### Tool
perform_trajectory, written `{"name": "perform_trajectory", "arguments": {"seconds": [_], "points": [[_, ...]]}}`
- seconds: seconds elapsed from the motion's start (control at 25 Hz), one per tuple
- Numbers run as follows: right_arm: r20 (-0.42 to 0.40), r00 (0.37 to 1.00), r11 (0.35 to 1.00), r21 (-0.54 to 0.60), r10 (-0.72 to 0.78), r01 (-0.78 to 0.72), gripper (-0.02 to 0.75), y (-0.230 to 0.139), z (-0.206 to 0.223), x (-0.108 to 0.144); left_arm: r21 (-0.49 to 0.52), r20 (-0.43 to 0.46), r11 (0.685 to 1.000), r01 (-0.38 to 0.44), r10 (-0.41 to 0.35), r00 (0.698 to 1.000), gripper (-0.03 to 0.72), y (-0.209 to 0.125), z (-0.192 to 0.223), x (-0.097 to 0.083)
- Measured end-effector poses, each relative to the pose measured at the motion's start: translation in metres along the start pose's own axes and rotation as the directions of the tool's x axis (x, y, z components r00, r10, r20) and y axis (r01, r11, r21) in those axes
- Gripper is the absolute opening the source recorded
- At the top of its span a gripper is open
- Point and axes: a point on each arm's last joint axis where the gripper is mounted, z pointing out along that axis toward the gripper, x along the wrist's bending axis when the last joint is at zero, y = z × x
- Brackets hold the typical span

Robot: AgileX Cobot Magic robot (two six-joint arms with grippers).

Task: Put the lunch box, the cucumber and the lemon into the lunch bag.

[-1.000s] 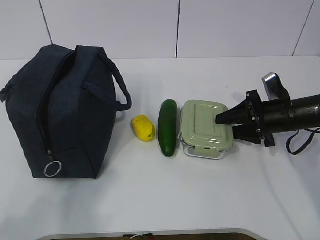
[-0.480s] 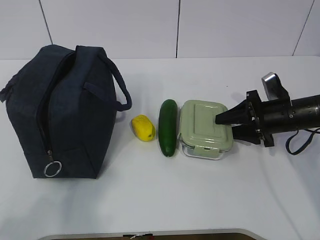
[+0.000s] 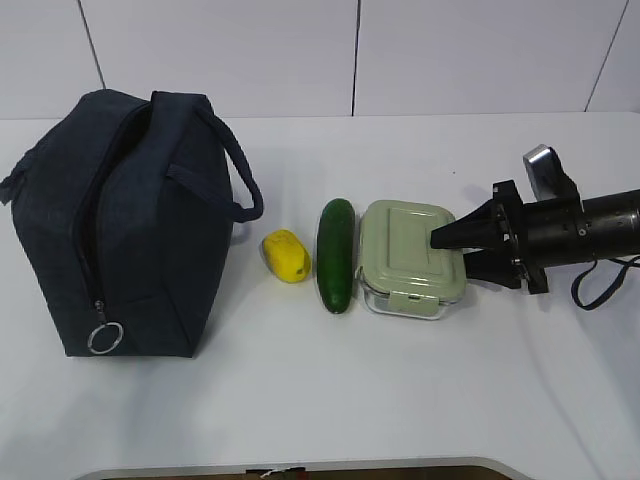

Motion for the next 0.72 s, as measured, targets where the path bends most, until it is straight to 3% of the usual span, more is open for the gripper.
{"name": "perform_trajectory", "arguments": {"seconds": [0.72], "points": [[0.023,0.992,0.992,0.028,-0.122,0.122,0.386,-0.001,-0.020,0.040,-0.003,0.052,1.000,0.027,-0.027,0.998,0.295,0.001,0.001,-0.005]]}}
